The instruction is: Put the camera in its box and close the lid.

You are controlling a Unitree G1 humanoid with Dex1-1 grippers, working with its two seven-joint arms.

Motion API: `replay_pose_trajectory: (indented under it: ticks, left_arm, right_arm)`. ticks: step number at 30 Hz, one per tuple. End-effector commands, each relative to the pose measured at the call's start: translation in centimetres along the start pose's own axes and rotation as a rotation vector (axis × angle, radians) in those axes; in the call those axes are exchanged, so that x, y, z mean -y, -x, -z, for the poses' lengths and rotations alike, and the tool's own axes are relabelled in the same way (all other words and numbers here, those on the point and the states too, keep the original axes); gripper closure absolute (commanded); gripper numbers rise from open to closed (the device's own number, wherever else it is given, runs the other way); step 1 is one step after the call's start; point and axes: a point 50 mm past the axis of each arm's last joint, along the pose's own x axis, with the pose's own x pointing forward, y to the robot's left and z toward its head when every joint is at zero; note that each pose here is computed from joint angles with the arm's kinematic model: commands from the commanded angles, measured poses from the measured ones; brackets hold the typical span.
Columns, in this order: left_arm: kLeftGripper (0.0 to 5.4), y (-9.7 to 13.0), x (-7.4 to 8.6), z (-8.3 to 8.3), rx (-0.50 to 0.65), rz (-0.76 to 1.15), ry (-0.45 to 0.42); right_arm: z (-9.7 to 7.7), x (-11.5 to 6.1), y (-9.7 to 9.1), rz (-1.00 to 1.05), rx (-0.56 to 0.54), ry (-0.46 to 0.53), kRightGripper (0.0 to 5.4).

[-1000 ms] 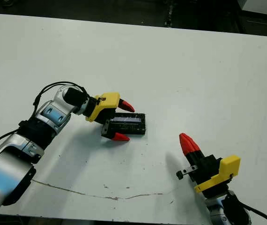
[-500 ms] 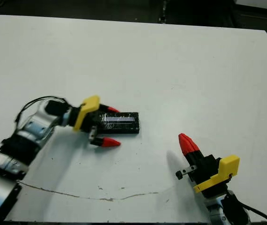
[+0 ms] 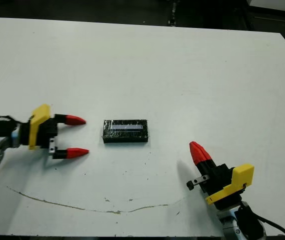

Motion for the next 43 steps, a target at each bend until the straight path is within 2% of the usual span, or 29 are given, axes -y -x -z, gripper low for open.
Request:
replay_pose_trajectory:
  ticks: [1, 3, 7, 11, 16, 19, 21, 24, 27, 30, 34, 43]
  left_arm:
    - [0.02, 1.4, 1.0, 1.2, 0.027, -0.118, 0.084]
    - [0.02, 1.6, 1.6, 0.9, 0.134, -0.221, 0.153]
    - [0.02, 1.6, 3.6, 0.1, 0.35, -0.407, 0.202]
    - [0.44, 0.5, 6.2, -0.5, 0.509, -0.618, 0.259]
    - [1.2, -1.1, 9.3, -0.8, 0.617, -0.865, 0.288]
    - [1.66, -1.9, 10.6, -0.5, 0.642, -0.96, 0.265]
    - [1.98, -2.4, 11.3, -0.1, 0.648, -0.99, 0.281]
    - [2.44, -3.4, 12.0, 0.5, 0.593, -1.032, 0.301]
    - [2.91, -4.3, 12.1, 0.7, 0.568, -1.054, 0.266]
    - [3.35, -4.8, 12.0, 0.6, 0.579, -1.052, 0.269]
    - [3.97, -4.8, 12.0, 0.6, 0.577, -1.057, 0.266]
    - [5.36, -4.8, 12.2, 0.5, 0.575, -1.058, 0.265]
  right_arm:
    - [0.0, 0.3, 0.1, 0.008, -0.024, 0.014, 5.4]
    - [0.0, 0.3, 0.0, 0.006, -0.021, 0.018, 5.4]
    - [0.1, 0.3, 0.0, 0.004, -0.016, 0.019, 5.4]
    - [0.1, 0.6, -0.1, 0.013, -0.01, 0.016, 5.4]
    - [0.0, 0.7, -0.2, 0.044, -0.003, -0.003, 5.4]
    - [-0.1, 0.8, -0.3, 0.073, -0.009, -0.012, 5.4]
    - [-0.2, 0.8, -0.3, 0.087, -0.009, -0.017, 5.4]
    - [-0.2, 0.7, -0.3, 0.108, -0.014, -0.017, 5.4]
    - [-0.1, 0.7, -0.3, 0.105, -0.016, -0.033, 5.4]
    - [-0.3, 0.7, -0.3, 0.115, -0.017, -0.021, 5.4]
    - [-0.4, 0.9, -0.1, 0.128, -0.016, 0.003, 5.4]
    - [-0.3, 0.9, -0.1, 0.125, -0.02, -0.019, 5.4]
